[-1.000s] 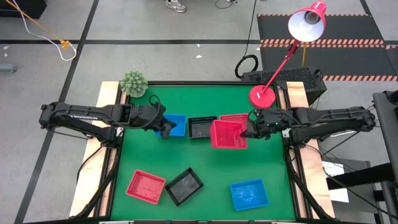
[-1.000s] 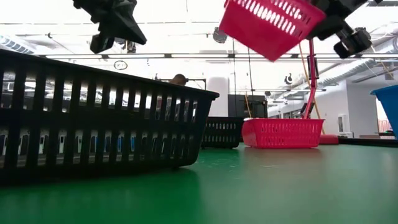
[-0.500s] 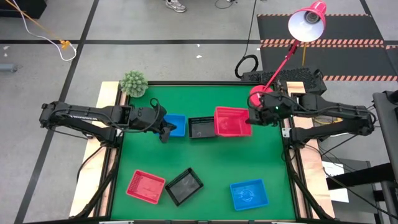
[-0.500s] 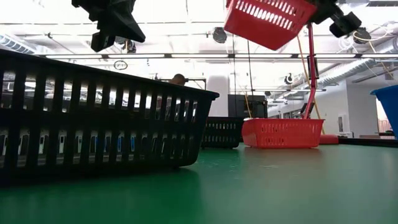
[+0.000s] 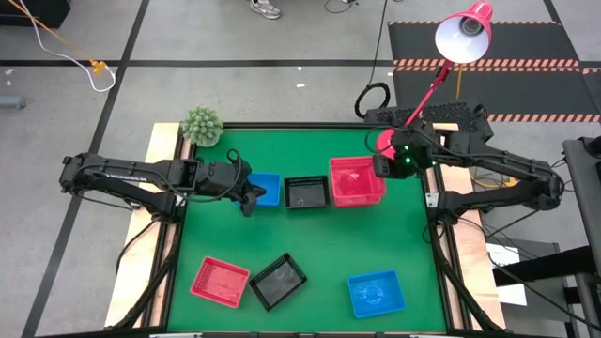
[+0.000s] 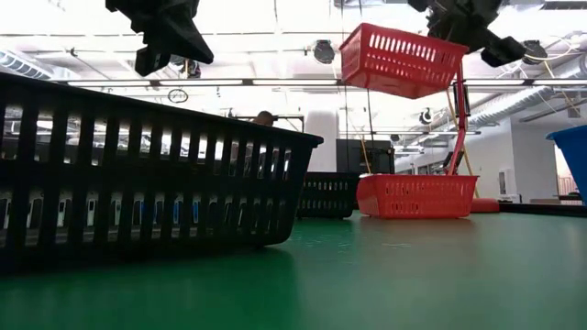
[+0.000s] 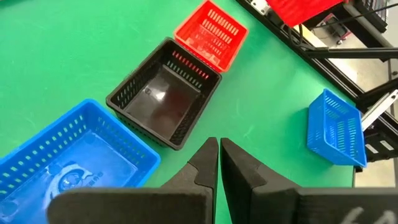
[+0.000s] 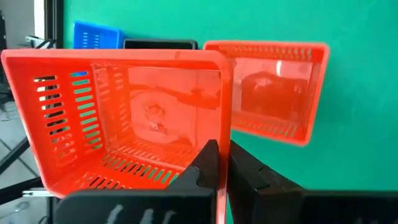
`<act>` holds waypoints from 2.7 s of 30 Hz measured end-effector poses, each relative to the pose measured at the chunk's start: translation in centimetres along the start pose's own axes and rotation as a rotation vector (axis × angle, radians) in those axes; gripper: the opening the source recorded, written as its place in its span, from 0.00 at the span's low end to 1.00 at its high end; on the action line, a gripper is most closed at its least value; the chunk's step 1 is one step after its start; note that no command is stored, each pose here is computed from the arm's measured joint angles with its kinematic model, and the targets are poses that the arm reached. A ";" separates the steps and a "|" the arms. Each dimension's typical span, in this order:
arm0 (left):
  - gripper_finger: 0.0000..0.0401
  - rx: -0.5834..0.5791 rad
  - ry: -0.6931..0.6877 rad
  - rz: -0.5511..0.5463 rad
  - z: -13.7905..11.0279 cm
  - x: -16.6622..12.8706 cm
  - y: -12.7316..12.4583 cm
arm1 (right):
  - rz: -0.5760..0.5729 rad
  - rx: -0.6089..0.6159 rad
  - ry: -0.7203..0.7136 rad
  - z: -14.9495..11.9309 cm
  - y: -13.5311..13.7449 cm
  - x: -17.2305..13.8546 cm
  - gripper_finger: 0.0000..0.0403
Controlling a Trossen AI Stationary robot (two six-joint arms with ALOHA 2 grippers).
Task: Stack baskets by color
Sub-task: Stack the middle orange bin on the top orange bin
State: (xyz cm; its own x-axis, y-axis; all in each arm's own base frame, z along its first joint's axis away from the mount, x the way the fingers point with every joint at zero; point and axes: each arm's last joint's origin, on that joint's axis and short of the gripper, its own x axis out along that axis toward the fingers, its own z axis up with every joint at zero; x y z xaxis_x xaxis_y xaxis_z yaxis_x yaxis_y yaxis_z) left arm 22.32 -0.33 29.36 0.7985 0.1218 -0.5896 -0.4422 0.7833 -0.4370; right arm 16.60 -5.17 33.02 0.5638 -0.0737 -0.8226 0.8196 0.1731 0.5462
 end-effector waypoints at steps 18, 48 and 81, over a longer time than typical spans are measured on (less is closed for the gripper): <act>0.05 0.001 -0.024 0.029 0.1 0.0 0.1 | -0.008 -0.065 -0.070 2.0 -0.7 -0.1 0.02; 0.05 0.042 -0.024 0.030 0.1 0.0 0.1 | -0.101 0.009 0.070 2.3 -4.5 7.1 0.02; 0.05 0.040 -0.039 0.050 0.1 0.0 0.2 | -0.135 -0.023 0.036 1.9 -6.3 9.3 0.02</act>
State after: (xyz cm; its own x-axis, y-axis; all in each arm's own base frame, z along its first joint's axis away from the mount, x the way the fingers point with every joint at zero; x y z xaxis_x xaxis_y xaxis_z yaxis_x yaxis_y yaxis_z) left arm 22.30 -0.13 29.38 0.7916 0.1843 -0.5826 -0.4656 0.7993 -0.3798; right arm 16.83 -8.77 22.20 0.4445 -0.0625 -0.8936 0.8848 0.1864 0.4270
